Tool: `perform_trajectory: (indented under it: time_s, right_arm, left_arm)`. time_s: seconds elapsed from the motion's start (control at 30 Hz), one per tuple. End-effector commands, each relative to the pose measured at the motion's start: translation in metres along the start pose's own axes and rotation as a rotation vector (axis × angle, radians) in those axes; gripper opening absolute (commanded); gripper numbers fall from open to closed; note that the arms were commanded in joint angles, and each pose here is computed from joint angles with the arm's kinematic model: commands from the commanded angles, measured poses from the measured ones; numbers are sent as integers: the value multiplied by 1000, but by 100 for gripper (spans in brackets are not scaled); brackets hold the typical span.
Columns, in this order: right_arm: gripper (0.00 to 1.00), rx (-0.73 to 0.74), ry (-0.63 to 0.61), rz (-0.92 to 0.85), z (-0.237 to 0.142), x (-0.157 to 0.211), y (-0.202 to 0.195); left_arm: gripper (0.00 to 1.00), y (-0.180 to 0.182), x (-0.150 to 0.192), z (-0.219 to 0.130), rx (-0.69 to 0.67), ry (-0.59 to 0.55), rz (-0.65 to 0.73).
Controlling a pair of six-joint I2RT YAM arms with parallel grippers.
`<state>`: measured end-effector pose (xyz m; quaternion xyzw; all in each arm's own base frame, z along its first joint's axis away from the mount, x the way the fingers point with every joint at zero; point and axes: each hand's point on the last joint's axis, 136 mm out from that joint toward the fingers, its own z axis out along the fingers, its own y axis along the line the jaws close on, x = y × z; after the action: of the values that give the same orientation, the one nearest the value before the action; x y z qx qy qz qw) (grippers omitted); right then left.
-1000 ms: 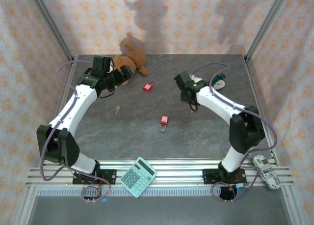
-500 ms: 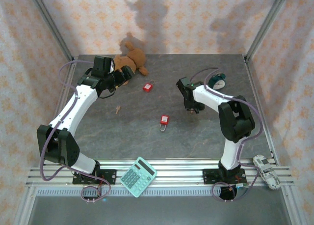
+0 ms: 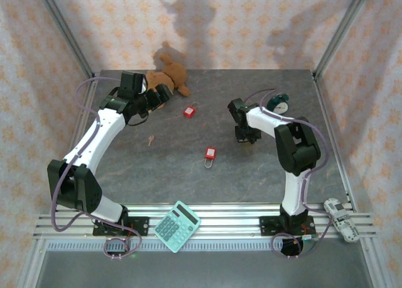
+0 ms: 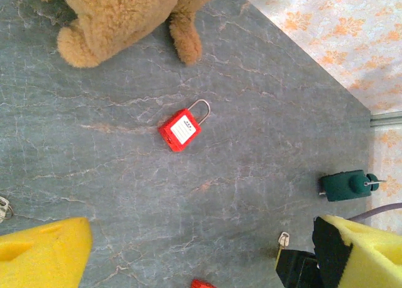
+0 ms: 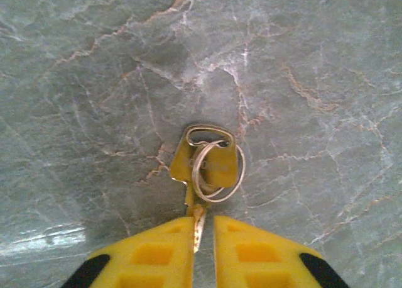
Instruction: Unlock with the key
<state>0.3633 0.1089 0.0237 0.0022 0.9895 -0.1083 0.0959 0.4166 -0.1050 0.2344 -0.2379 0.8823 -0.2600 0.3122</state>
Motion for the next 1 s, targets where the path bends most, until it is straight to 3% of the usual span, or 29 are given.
perform_trajectory:
  time_s: [0.0, 0.27, 0.43, 0.57, 0.77, 0.83, 0.97]
  right_arm:
    - [11, -57, 3, 16, -2, -3, 7]
    - [11, -247, 46, 143, -14, 7, 34]
    - [20, -488, 110, 254, -17, 15, 79]
    - [25, -712, 84, 256, -53, 3, 112]
    - [29, -883, -15, 278, -104, -28, 104]
    - [30, -797, -50, 264, -102, -31, 88]
    - [28, -396, -97, 137, -80, -26, 41]
  left_arm:
    - [91, -2, 3, 4, 13, 13, -3]
    - [91, -3, 3, 5, 14, 13, -3]
    - [91, -3, 2, 3, 15, 11, -3]
    - [91, -4, 2, 3, 20, 12, -1]
    - [91, -4, 3, 4, 22, 15, -1]
    - [91, -5, 2, 4, 25, 14, -1]
    - [91, -5, 2, 3, 26, 13, -2]
